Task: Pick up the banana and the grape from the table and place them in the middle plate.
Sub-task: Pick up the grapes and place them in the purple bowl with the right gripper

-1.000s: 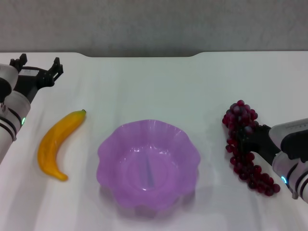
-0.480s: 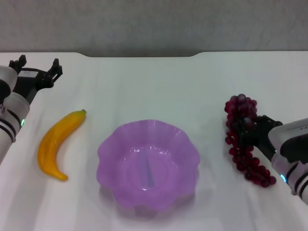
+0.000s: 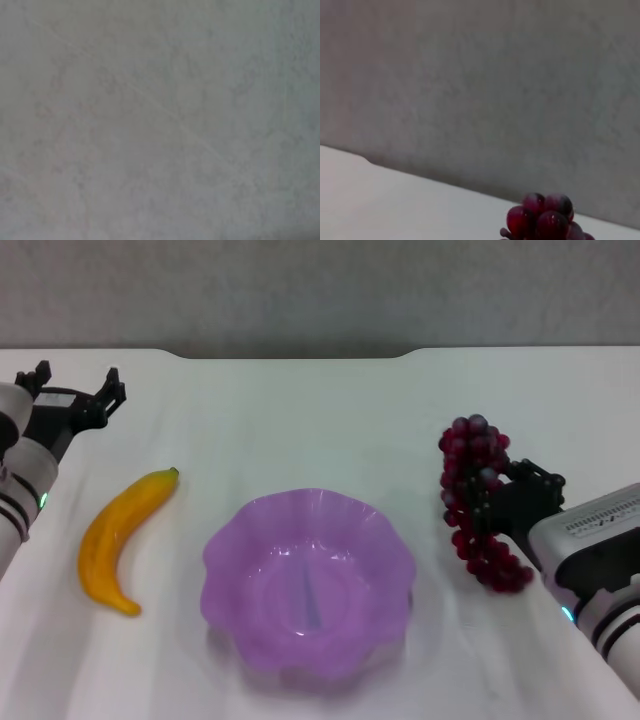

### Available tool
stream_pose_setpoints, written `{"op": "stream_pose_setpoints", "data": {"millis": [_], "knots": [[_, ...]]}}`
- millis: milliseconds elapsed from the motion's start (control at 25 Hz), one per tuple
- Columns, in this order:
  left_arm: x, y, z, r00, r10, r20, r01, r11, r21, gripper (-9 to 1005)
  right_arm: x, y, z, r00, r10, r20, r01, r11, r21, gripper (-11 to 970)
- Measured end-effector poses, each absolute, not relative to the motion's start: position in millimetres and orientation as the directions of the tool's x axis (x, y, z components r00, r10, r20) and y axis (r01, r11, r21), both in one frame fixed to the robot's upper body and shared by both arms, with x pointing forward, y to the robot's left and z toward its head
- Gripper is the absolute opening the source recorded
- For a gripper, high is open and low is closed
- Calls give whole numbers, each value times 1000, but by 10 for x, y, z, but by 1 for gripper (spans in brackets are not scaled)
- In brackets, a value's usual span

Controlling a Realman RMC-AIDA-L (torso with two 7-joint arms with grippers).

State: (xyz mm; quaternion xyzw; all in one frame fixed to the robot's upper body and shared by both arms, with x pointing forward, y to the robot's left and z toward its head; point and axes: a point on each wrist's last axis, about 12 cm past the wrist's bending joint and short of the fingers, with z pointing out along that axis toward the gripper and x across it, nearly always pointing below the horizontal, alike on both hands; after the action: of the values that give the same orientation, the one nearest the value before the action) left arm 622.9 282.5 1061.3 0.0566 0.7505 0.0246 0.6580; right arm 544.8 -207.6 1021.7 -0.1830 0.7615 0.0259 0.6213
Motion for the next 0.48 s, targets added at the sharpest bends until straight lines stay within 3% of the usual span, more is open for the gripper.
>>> {"op": "stream_pose_setpoints", "data": {"millis": [480], "knots": [[6177,2893,10568,-141,118,-983,39,993,113,885,5371,-1857,10560,-89,-252,-964,-319,924,-212,383]]}}
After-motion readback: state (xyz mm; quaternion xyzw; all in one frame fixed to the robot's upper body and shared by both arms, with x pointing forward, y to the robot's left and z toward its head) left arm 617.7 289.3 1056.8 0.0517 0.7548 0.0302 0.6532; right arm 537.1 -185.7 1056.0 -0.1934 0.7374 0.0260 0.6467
